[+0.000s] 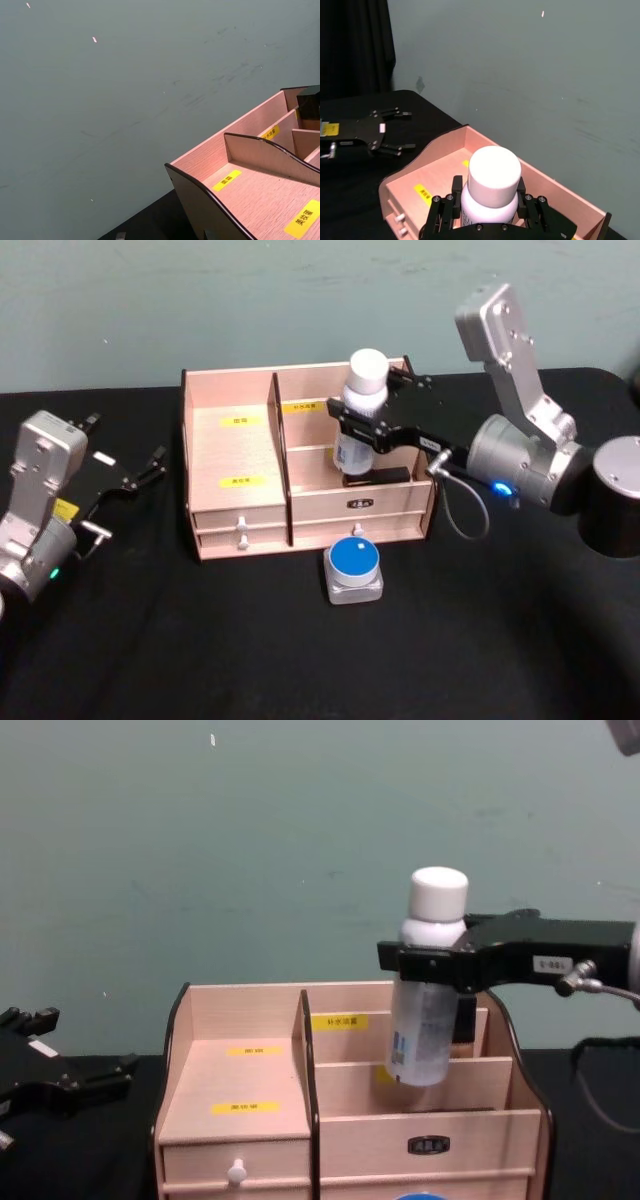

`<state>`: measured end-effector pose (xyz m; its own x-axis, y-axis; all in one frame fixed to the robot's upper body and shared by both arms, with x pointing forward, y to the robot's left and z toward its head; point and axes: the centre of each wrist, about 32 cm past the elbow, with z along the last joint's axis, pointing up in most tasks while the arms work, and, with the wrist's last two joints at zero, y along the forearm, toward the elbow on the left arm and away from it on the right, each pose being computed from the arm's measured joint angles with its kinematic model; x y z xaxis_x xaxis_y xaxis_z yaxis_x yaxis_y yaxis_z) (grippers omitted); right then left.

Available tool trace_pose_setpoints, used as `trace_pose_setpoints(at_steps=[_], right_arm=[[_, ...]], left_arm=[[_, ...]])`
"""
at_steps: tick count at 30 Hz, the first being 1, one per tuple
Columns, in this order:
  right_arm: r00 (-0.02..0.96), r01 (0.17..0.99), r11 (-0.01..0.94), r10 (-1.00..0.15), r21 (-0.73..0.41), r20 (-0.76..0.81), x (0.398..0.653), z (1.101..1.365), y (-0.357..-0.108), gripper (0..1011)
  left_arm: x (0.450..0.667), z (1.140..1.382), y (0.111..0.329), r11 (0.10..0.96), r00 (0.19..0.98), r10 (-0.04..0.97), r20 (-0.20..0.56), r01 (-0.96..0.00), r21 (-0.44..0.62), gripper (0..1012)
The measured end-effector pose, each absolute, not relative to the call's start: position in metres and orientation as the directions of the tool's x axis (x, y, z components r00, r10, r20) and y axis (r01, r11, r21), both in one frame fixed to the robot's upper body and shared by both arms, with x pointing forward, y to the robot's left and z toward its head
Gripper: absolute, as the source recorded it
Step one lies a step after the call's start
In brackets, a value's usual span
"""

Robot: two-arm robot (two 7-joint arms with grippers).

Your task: Pick up the facial cleanser and watermelon frost from the table and place them into the tiered storage box.

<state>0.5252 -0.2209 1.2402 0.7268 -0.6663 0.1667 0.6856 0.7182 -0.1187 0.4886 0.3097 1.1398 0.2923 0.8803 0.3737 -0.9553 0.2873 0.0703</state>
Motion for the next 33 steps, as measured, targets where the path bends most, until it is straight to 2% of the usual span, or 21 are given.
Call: trace_pose_setpoints(at_steps=[15, 33], right_arm=[[0.706, 0.706, 0.7, -0.683, -0.108, 0.188, 0.558, 1.242, -0.2, 609], [0.698, 0.711, 0.698, -0.687, -0.086, 0.202, 0.576, 1.236, -0.191, 609]], left_arm=[[0.489, 1.14, 0.31, 0.287, 0.292, 0.88, 0.374, -0.955, 0.07, 1010], [0.489, 1.14, 0.31, 0.287, 0.292, 0.88, 0.374, -0.955, 0.07, 1010]])
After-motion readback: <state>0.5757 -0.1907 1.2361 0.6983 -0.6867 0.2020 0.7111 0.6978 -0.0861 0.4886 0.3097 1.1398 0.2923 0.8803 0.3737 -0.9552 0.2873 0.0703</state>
